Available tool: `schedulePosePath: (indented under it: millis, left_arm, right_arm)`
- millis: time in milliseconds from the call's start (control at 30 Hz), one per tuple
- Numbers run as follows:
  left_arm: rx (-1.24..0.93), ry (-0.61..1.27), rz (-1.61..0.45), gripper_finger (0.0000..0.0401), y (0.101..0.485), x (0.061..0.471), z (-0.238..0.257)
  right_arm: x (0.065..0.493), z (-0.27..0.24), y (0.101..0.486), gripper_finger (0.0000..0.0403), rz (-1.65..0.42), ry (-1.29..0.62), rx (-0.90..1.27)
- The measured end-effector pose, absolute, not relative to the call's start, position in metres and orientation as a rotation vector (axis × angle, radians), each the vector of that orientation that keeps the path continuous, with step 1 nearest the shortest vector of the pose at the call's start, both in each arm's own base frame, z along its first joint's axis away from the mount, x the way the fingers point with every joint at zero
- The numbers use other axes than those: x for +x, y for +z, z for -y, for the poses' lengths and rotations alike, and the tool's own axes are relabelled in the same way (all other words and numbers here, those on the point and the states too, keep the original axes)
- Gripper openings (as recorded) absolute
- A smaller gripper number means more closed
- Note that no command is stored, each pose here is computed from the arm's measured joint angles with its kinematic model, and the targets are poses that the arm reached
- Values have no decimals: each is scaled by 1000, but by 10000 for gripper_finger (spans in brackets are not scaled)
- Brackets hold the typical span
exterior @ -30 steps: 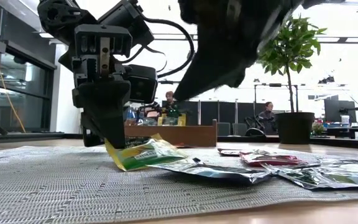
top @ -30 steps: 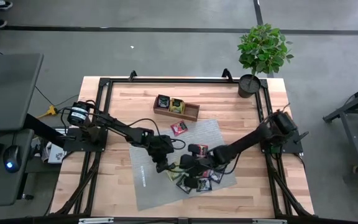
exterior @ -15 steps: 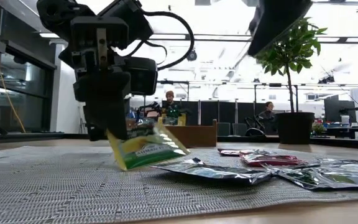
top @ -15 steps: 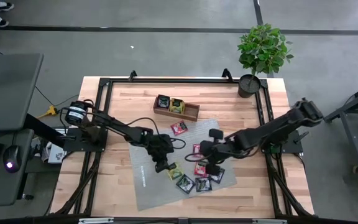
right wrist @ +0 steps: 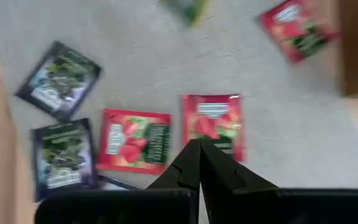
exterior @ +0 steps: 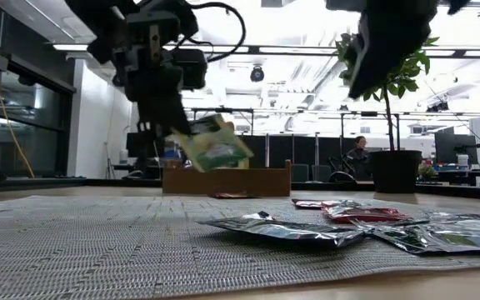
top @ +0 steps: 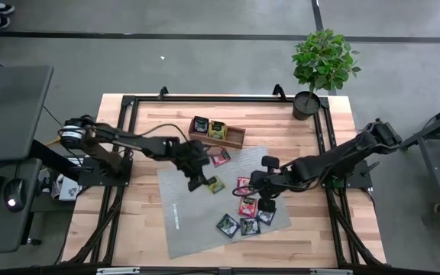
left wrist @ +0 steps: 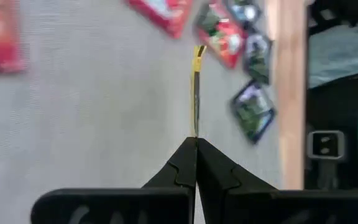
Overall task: Pick & Place Tea
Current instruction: Put the yellow tea bag into the middle section of the wooden organizer
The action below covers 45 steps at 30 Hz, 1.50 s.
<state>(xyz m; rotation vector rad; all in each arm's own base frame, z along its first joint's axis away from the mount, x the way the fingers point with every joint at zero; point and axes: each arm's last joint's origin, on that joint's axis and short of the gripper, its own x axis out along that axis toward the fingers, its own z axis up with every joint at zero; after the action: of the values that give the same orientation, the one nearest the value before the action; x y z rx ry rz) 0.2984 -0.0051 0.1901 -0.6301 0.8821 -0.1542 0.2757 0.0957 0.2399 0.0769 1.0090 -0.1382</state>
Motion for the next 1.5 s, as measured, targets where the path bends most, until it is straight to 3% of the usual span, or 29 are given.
schedulePosePath:
  millis: [300, 633, 1067, 1500]
  left_arm:
    - [-243, -95, -892, 0, 243, 290, -45]
    - [154, -29, -987, 0, 281, 300, -127]
    - [371, -133, -1121, 0, 261, 333, -176]
    - [344, -185, -1191, 0, 237, 341, -181]
  right_arm:
    - [271, -88, 188, 1, -926, -114, 329]
    - [278, -79, 188, 1, -841, -219, 557]
    - [284, -71, 192, 0, -746, -310, 647]
    - [284, -71, 192, 0, -729, -335, 674]
